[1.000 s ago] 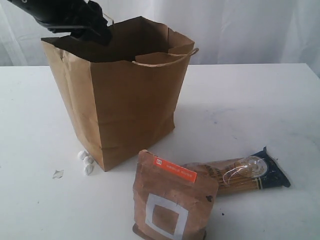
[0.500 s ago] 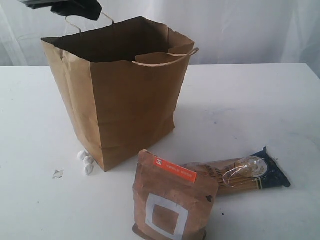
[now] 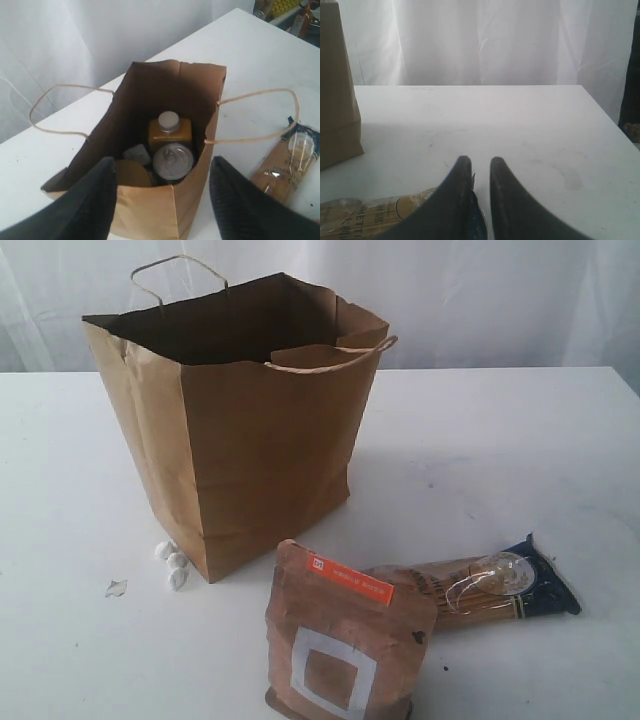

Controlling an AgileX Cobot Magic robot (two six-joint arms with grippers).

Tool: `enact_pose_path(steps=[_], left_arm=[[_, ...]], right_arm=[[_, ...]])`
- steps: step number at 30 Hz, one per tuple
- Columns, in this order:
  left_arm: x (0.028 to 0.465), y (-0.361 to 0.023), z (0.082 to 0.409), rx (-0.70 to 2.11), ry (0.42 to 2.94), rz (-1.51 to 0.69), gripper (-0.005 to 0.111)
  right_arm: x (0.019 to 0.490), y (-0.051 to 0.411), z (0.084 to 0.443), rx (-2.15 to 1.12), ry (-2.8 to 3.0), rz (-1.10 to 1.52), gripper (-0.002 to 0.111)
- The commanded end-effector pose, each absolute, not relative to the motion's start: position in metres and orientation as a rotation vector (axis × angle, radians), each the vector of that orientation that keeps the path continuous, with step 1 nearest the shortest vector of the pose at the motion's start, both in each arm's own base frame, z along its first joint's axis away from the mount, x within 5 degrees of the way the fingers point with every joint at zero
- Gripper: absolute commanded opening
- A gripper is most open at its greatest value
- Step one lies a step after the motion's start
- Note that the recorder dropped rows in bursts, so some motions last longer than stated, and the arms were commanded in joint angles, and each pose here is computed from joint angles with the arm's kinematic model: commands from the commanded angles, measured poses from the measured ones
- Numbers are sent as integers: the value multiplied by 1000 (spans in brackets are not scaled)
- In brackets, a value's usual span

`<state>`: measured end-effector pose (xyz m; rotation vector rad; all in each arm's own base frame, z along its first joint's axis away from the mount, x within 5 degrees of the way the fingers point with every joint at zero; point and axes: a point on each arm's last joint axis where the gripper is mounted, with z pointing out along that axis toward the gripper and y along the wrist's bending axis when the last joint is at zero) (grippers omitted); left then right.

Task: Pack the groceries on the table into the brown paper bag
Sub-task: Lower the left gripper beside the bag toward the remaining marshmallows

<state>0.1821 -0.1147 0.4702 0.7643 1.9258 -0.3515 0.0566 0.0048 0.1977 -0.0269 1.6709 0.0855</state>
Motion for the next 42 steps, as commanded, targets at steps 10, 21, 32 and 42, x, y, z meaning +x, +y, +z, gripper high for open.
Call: enact_pose_path(steps=[10, 21, 32, 42], left_arm=[[118, -81, 422, 800, 2026, -368, 59], [128, -90, 298, 873, 2144, -387, 59], [149, -101, 240, 637, 2277, -488, 59], [185, -114, 199, 423, 2414, -464, 60]], right_arm=[[56, 5, 198, -25, 1656, 81, 14], [56, 5, 198, -25, 1656, 81, 14], [56, 5, 198, -25, 1656, 81, 14], [56, 5, 198, -25, 1656, 81, 14]])
